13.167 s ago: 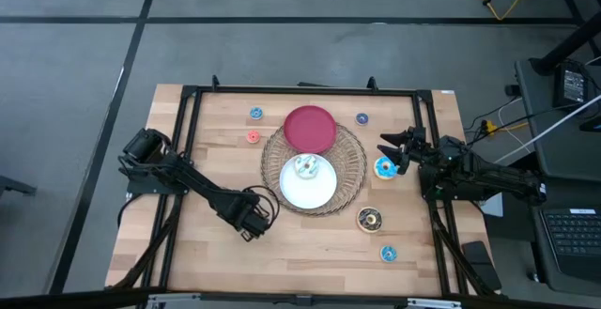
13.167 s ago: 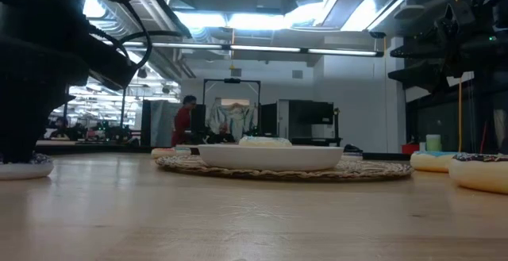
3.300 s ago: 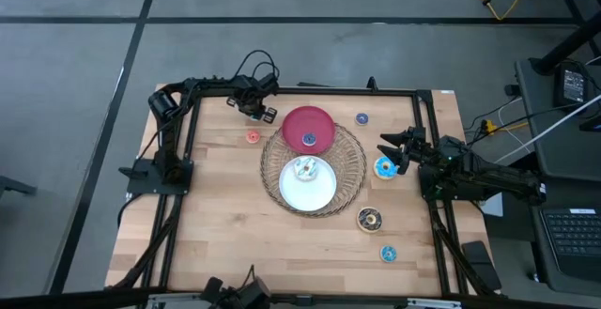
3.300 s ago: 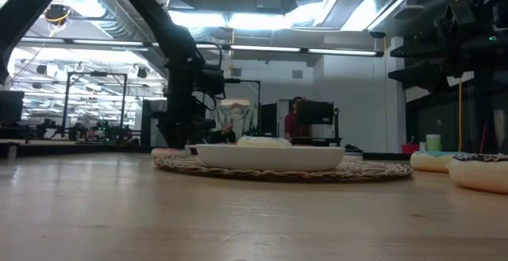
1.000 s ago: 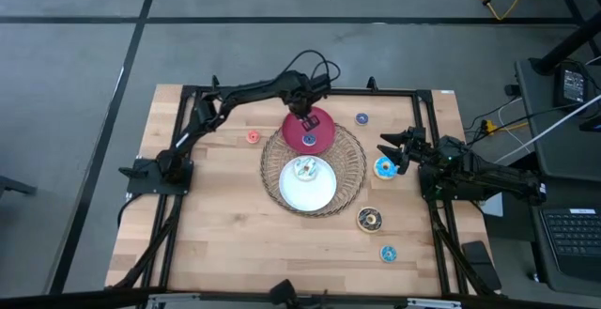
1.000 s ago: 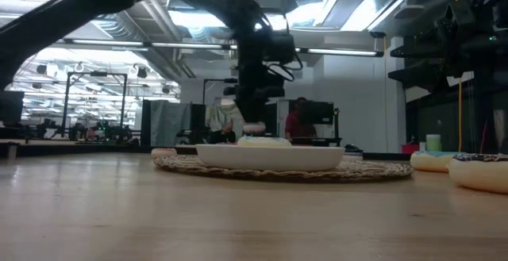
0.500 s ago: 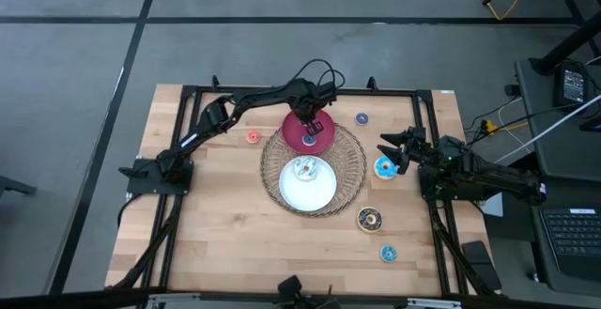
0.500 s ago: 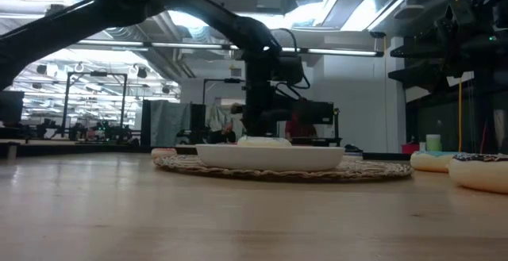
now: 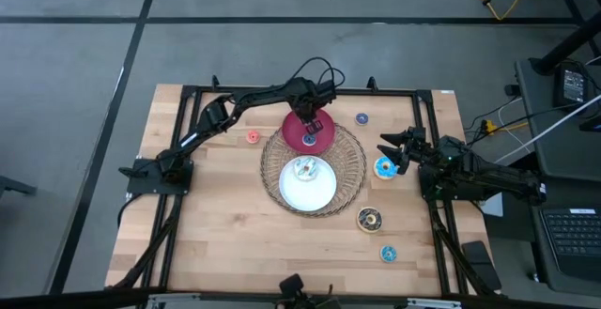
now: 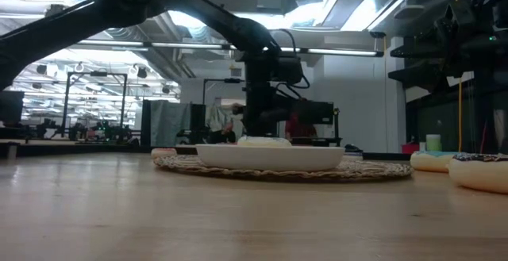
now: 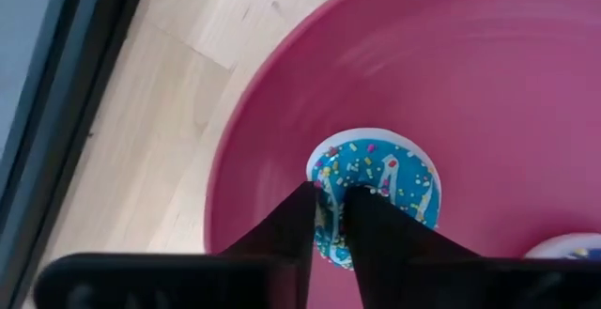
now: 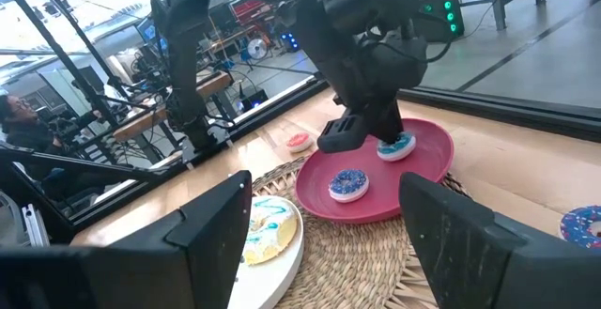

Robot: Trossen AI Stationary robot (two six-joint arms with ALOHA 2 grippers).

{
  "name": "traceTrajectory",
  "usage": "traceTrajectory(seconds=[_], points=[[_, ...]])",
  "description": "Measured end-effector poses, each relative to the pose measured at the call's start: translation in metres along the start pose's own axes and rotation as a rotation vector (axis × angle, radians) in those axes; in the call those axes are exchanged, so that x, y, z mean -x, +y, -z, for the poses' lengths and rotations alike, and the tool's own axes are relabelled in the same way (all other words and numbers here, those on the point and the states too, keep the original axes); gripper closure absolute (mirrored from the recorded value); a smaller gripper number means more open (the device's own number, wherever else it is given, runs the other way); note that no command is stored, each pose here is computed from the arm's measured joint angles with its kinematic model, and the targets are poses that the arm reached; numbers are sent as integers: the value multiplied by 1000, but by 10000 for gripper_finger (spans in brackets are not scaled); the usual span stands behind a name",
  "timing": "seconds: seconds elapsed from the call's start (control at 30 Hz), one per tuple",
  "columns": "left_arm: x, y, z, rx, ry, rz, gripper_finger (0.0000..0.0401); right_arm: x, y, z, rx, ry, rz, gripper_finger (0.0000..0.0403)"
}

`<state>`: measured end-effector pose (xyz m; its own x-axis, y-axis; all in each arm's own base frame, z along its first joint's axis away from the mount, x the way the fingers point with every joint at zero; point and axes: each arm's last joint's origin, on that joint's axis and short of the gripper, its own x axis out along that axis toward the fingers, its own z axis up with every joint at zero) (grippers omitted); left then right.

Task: Pick & Place donuts
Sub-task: Put the small light blue donut on the red plate

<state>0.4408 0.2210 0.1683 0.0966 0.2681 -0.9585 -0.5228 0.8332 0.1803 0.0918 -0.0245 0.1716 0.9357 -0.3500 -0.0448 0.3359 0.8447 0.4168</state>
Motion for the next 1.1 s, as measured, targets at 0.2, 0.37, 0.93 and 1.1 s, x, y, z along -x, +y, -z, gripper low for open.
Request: traceTrajectory(seconds=[0.2,0.37,0.93,1.1], points=[[1,0,-1,2,-10,3,296,0,0,0,0,0,0,132],[12,2,-8,11,-56,-8,257,0,0,0,0,0,0,132],[10,13,-2,17,15,-28,230,0,0,0,0,0,0,132],[8,12,-2,-6,12,-16,180,0,0,0,0,0,0,132]])
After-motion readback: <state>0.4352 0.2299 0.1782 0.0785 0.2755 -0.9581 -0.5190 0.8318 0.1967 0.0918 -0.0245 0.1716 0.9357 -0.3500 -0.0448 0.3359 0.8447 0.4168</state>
